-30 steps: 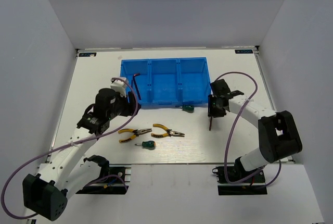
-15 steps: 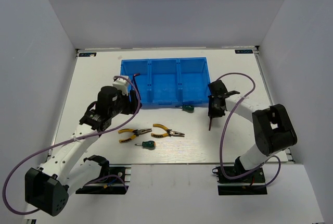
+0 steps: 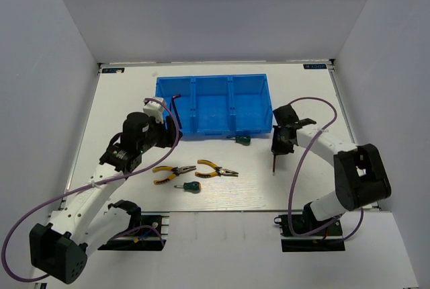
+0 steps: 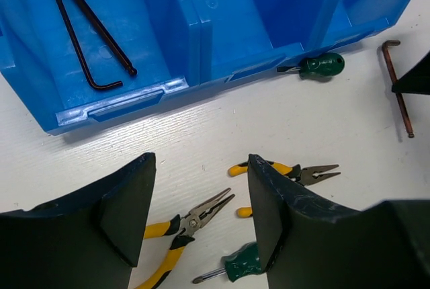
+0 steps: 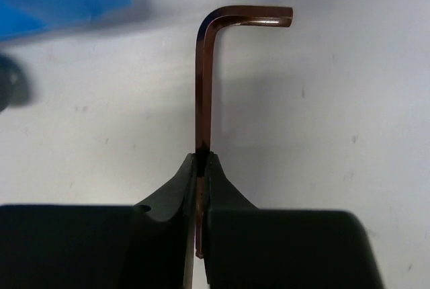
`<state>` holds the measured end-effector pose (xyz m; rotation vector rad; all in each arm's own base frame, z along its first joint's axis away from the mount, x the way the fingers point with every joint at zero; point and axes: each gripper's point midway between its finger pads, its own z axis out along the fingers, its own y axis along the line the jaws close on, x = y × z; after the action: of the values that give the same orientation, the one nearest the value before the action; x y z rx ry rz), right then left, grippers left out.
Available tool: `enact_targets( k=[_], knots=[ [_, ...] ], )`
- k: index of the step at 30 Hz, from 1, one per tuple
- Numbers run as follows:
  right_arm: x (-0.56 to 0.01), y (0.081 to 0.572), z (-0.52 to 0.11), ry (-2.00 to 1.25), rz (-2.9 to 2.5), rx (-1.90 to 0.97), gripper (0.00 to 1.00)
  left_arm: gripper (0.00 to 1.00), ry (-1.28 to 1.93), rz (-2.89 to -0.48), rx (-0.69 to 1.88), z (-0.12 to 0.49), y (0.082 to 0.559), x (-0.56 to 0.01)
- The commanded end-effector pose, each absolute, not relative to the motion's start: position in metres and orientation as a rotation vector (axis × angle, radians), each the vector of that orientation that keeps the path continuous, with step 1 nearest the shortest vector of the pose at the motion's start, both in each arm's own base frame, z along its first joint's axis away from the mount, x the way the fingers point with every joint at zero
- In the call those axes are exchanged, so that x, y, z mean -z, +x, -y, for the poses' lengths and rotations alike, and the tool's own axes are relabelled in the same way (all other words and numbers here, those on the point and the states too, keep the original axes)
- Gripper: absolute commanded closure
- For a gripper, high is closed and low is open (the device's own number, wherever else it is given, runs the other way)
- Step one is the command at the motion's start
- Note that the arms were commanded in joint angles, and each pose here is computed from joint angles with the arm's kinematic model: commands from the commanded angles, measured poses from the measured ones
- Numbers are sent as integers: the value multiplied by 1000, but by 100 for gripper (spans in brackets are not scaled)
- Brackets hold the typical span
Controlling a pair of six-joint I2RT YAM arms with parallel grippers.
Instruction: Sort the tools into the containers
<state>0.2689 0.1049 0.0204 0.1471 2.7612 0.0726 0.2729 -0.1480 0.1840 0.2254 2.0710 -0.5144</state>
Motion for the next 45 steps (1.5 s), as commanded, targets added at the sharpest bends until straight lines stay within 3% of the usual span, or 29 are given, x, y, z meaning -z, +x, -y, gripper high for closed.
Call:
enact_targets(
  k=[1,7,18,25,26,31,34,35,36,40,45],
  knots=[
    [-57,258,-113,287,-2744,-200,100,33,231,-2017,514,148,275,-203],
    [-87,255,-130,426,-2738,-358,100,33,240,-1997,511,148,275,-210],
    [-142,273,-192,-152,-2473,-625,100,33,230,-1966,483,139,267,-221],
    [-198,290,-276,-627,-2231,-818,100,33,226,-1964,458,134,267,-221],
    [-173,283,-297,-763,-2271,-891,100,33,217,-1964,446,133,268,-221],
    [-209,318,-350,-987,-2122,-899,100,33,184,-1942,407,123,266,-229],
    [-174,330,-371,-1107,-2141,-863,100,33,152,-1930,388,117,265,-233],
    [-213,346,-387,-1104,-2036,-870,100,33,152,-1939,385,117,264,-229],
    [-190,346,-389,-1124,-2128,-867,100,33,142,-1928,394,116,263,-232],
    [-218,373,-428,-1116,-1986,-897,100,33,128,-1938,390,115,262,-230],
    [-219,366,-457,-1117,-1961,-947,100,33,122,-1937,381,113,263,-230]
  ],
)
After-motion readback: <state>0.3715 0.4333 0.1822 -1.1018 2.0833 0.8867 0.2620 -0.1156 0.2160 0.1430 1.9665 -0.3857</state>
